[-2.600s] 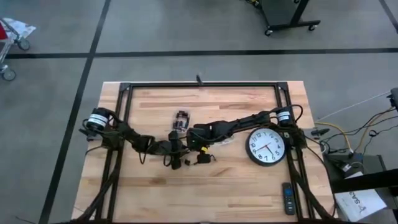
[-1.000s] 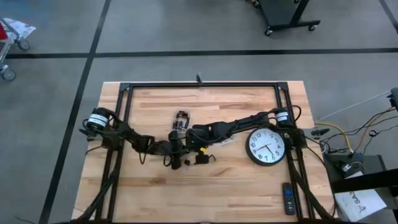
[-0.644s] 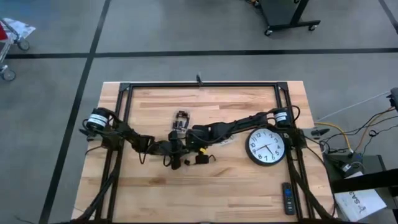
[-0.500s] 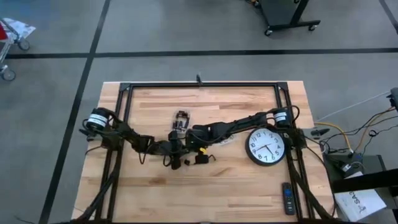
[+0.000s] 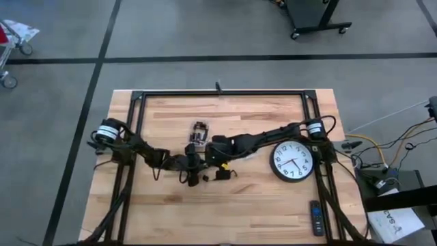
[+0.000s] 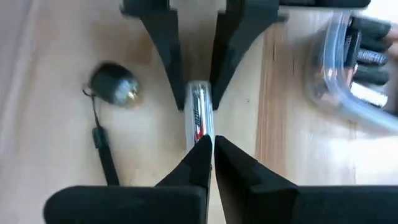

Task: Insert battery
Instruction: Insert the silver battery into the flashlight's battery compartment

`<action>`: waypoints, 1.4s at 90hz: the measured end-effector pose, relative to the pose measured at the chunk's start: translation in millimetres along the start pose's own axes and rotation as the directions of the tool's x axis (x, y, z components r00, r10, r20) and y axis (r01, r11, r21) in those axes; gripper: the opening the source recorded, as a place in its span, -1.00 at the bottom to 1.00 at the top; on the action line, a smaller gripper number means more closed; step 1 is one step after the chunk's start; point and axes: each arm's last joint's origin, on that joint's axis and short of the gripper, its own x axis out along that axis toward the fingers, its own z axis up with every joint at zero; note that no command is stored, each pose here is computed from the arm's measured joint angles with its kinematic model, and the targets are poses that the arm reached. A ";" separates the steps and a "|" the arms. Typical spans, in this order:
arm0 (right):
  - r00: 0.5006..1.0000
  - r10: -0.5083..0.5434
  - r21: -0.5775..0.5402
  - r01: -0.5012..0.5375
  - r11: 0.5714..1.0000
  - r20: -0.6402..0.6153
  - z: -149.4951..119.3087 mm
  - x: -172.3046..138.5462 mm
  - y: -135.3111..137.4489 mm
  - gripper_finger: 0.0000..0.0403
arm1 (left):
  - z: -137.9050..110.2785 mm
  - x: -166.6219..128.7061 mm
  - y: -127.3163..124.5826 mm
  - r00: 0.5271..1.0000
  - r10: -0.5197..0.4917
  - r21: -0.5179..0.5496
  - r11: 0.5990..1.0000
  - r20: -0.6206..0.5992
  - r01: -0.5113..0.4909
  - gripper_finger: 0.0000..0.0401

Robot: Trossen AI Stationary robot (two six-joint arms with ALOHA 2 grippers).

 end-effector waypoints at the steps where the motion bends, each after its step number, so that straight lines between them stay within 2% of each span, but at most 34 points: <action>1: 1.000 0.001 0.000 -0.001 1.000 0.002 0.2 0.0 0.8 -0.99 | 0.0 0.0 -0.1 1.000 0.000 0.001 1.000 0.000 0.000 -0.56; 29: 1.000 0.015 -0.010 -0.015 1.000 0.000 -1.3 12.3 12.7 -0.99 | 5.0 0.1 -10.2 0.999 -0.046 0.096 0.994 0.018 0.044 -0.55; 60: 1.000 0.016 0.021 -0.015 1.000 -0.010 -2.3 12.9 13.2 -0.99 | 11.6 -0.9 -11.7 0.998 -0.054 0.059 0.997 0.035 0.052 -0.23; 85: 0.998 0.005 -0.011 -0.005 1.000 -0.060 -7.1 12.3 22.7 -0.99 | 11.1 -3.3 -11.3 0.999 -0.051 0.051 0.997 0.003 0.051 -0.03; 106: 0.994 -0.058 -0.045 0.054 0.998 -0.092 -9.6 7.4 32.6 -0.99 | 10.3 -3.3 -11.2 0.999 -0.050 0.047 0.998 -0.005 0.050 -0.01; 126: 0.984 -0.133 -0.044 0.129 0.991 -0.120 -9.3 -19.9 31.2 -0.99 | 9.0 -3.3 -10.4 0.999 -0.033 0.042 0.999 -0.016 0.034 -0.08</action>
